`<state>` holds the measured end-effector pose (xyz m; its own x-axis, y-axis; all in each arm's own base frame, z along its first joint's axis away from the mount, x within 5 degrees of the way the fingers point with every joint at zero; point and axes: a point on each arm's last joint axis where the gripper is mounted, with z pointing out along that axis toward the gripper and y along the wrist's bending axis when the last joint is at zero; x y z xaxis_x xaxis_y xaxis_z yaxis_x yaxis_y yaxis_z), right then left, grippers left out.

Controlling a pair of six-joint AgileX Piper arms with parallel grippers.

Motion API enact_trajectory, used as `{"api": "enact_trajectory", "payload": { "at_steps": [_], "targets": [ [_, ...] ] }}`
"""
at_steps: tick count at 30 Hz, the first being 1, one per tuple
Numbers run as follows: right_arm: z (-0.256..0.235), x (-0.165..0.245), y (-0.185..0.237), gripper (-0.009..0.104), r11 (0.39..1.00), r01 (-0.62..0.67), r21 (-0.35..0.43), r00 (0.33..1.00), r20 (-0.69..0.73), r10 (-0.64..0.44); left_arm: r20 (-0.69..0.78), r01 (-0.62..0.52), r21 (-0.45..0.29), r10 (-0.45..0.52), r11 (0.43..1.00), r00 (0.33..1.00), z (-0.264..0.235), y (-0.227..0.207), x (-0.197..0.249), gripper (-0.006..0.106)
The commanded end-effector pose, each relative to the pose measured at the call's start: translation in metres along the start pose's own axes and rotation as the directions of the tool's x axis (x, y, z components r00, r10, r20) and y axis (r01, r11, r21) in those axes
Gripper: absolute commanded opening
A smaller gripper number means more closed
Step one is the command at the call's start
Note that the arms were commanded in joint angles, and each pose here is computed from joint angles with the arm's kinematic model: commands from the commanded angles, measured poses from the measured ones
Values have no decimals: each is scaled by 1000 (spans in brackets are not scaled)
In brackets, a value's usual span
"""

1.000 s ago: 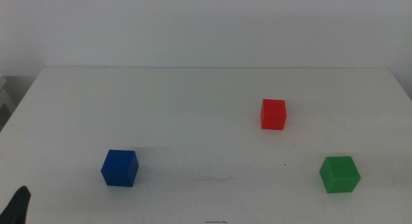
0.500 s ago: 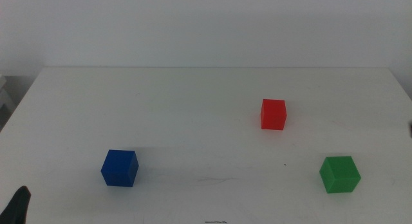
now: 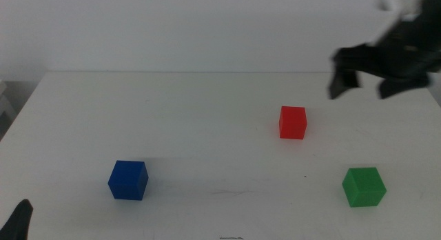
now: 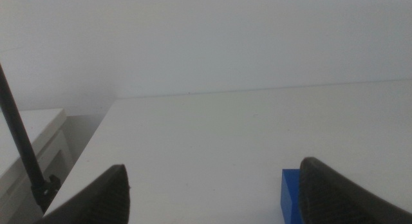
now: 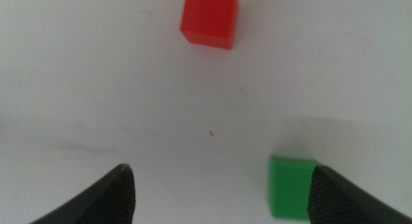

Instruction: Stack red cubes first, then green, then blue cubes in a specific spot.

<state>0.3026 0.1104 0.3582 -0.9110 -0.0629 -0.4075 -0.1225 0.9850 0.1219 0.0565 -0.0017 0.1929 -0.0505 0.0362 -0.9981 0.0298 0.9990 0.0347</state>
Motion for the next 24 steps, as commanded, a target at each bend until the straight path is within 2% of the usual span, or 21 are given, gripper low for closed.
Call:
{"api": "enact_trajectory", "payload": {
  "at_steps": [1,12,24],
  "targets": [
    [-1,-20,12,79,1000,-11,-4,999,43,11,101,24,-4,-23,1000,995,-2,1,-9,87],
    [70,-84,33,79,997,-72,29,996,48,70,101,24,-4,-23,1000,995,-2,1,-9,87],
    [138,-101,41,75,994,-92,57,996,-10,93,101,24,-4,-23,1000,995,-2,1,-9,87]
  ]
}}
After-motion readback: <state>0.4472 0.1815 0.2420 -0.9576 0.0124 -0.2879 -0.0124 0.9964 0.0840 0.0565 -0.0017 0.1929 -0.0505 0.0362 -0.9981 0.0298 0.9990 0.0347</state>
